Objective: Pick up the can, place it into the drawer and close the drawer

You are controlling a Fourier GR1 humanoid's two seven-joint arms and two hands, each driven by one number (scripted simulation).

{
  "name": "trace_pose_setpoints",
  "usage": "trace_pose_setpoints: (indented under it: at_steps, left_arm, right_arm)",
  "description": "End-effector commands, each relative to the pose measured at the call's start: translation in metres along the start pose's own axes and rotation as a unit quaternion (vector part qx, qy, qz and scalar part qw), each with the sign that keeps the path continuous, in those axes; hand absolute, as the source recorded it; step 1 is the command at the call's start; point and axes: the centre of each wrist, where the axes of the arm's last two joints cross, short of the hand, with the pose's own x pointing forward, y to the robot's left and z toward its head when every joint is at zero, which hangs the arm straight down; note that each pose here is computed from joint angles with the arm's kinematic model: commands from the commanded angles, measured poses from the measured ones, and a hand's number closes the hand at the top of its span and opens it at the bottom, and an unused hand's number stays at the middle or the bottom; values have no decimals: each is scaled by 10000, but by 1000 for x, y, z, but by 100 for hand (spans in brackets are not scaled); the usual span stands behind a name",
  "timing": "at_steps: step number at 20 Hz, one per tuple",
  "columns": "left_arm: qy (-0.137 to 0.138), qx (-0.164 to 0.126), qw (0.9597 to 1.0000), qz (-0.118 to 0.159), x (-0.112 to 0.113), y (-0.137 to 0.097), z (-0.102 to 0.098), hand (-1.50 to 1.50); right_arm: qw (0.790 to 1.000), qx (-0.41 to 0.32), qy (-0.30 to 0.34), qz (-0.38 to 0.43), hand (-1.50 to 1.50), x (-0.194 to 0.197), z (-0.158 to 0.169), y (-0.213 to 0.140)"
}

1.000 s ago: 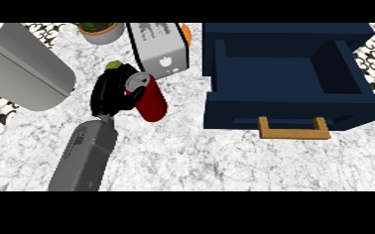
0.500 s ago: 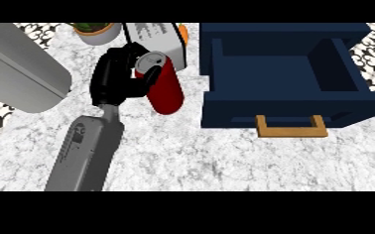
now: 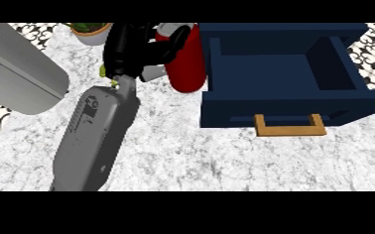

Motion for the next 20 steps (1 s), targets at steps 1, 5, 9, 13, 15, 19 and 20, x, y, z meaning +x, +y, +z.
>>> trace_pose_setpoints:
  at_steps: [1,5,9,13,15,19,20]
  left_arm:
    - [-9,19,10000,-3,0,-23,-11,150]
    - [-130,-87,9998,-127,24,-46,-29,150]
    - [-47,-39,9999,-133,20,-65,-40,150]
    - [-34,-29,9997,-239,48,-90,-50,150]
    - [27,-59,9996,-278,32,-91,-57,150]
    - [69,-108,9996,-271,22,-105,-52,150]
    - [-20,-89,9995,-293,32,-115,-55,150]
  right_arm:
    - [10000,59,-7,-25,-150,-2,7,-4]
    - [9999,100,2,-83,-150,-5,-10,-9]
    - [9999,93,48,-74,-150,-2,2,-3]
    - [9998,142,-38,-98,-150,6,-1,-1]
    - [10000,51,-45,-71,-150,1,-17,-5]
    - [10000,67,-6,-59,-150,0,-11,2]
    - [9998,172,4,-55,-150,-3,-4,13]
